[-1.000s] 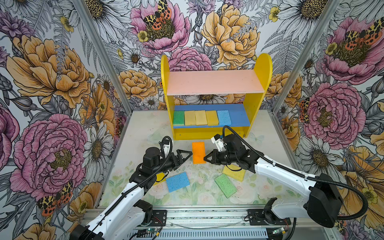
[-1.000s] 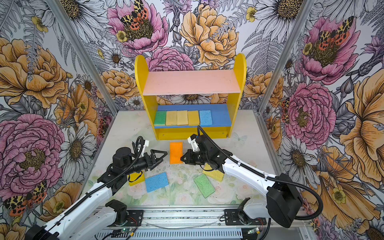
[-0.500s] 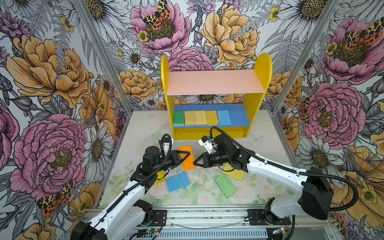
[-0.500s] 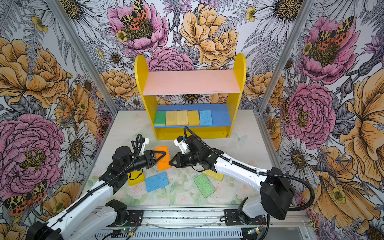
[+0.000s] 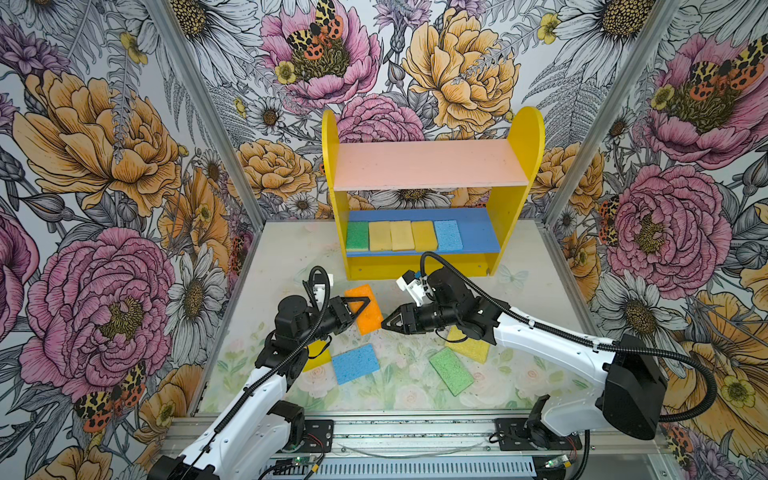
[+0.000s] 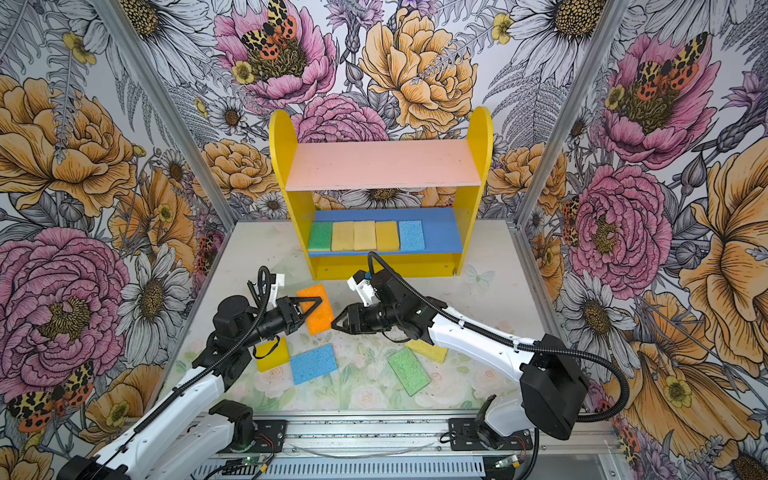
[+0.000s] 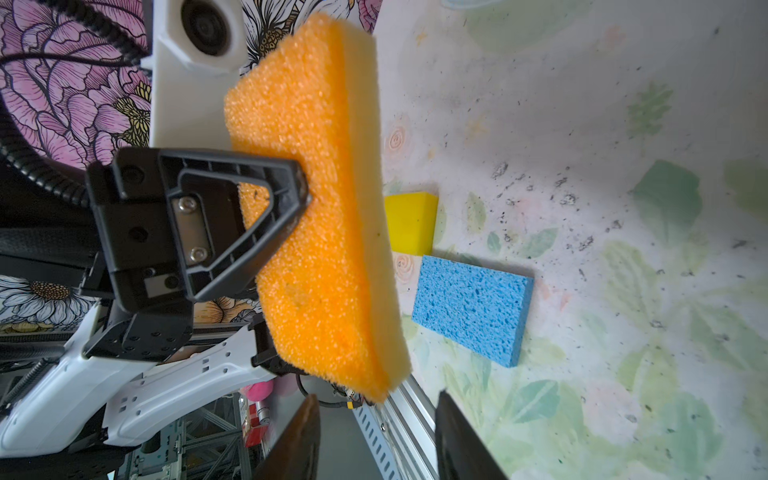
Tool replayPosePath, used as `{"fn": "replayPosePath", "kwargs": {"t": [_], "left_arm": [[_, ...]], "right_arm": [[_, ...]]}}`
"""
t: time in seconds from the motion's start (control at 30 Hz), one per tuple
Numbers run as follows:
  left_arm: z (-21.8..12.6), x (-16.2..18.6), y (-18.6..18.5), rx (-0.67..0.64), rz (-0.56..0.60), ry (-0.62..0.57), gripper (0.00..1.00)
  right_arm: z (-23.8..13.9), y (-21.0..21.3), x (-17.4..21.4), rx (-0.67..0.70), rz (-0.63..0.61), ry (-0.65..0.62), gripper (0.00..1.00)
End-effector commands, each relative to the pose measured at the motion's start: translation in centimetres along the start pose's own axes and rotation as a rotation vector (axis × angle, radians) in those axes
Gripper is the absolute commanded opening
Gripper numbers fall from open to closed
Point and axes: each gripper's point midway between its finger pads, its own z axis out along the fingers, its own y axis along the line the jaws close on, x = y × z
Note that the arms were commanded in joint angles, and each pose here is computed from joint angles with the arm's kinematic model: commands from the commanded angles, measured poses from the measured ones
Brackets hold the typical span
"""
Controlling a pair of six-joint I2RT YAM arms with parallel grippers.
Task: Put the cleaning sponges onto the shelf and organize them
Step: 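Lift the orange sponge with the right gripper while the left gripper approaches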
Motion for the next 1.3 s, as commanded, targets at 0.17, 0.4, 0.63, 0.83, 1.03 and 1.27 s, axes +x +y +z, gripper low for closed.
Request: {"fn": "replayPosePath", "kwargs": {"t": [0.17,0.4,0.63,0.83,1.03,1.27], "left_arm": [[-0.3,0.3,-1.0,0.059,0.007,0.006,0.16],[-0.4,0.2,-1.2,0.064,0.008,0.001,0.17],[-0.6,-0.1,-1.2,0.060,0.012,-0.009,0.17],[-0.8,-0.5,-1.2,0.059,0.011,-0.021,0.17],[-0.8,-0.4,-1.2,0.058,0.007,-0.018,0.17],[-0.8,-0.2,-1.2,0.061,0.005,-0.011,0.17]], "right_arm": [[1.5,1.3,-1.1,-0.083,0.006,-0.027,0.47],[2.0,1.1,-1.1,-0.102,0.030,-0.031,0.32],[1.5,0.9,-0.5,-0.094,0.034,-0.029,0.36],[1.2,0.6,-0.1,-0.087,0.039,-0.031,0.40],[1.1,1.1,-0.5,-0.101,0.034,-0.043,0.27],[1.4,1.2,-0.8,-0.105,0.036,-0.049,0.31]]}}
